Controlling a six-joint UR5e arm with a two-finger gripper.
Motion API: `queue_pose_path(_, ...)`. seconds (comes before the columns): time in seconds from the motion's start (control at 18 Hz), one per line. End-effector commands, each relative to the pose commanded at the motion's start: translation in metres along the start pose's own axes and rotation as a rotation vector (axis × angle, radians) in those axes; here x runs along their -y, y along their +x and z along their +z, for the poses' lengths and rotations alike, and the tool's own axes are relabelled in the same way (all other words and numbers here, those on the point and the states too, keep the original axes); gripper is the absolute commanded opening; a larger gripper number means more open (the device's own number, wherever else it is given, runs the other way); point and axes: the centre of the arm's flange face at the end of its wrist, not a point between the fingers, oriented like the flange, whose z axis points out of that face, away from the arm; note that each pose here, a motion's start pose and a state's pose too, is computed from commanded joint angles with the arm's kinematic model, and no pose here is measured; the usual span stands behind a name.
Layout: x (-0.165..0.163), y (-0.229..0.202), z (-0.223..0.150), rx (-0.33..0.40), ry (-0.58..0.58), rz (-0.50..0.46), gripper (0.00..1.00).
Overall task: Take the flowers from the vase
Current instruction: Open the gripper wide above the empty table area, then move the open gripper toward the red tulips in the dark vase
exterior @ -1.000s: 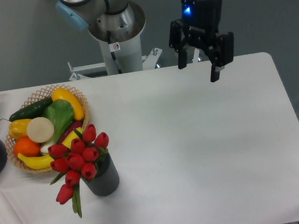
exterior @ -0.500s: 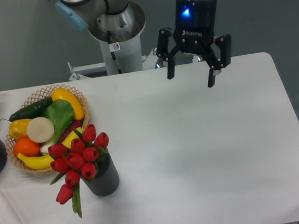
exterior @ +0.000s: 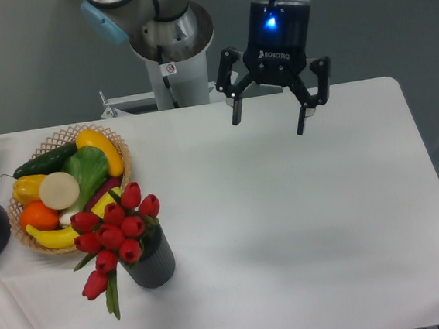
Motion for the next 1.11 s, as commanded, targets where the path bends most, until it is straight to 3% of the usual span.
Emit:
queue_pose_path(0.22, 0.002, 0.004, 0.006, -0.022, 0.013, -0.06, 1.0)
queue_pose_path(0.44, 0.001, 0.009, 0.023, -0.059, 0.014, -0.053, 1.0)
queue_pose_path(0.83, -0.001, 0.016, 0.056, -0.119, 0.003, 0.074, 1.0)
queue_pose_path(1.11, 0.009, 0.03, 0.064, -0.241, 0.137, 0.034, 1.0)
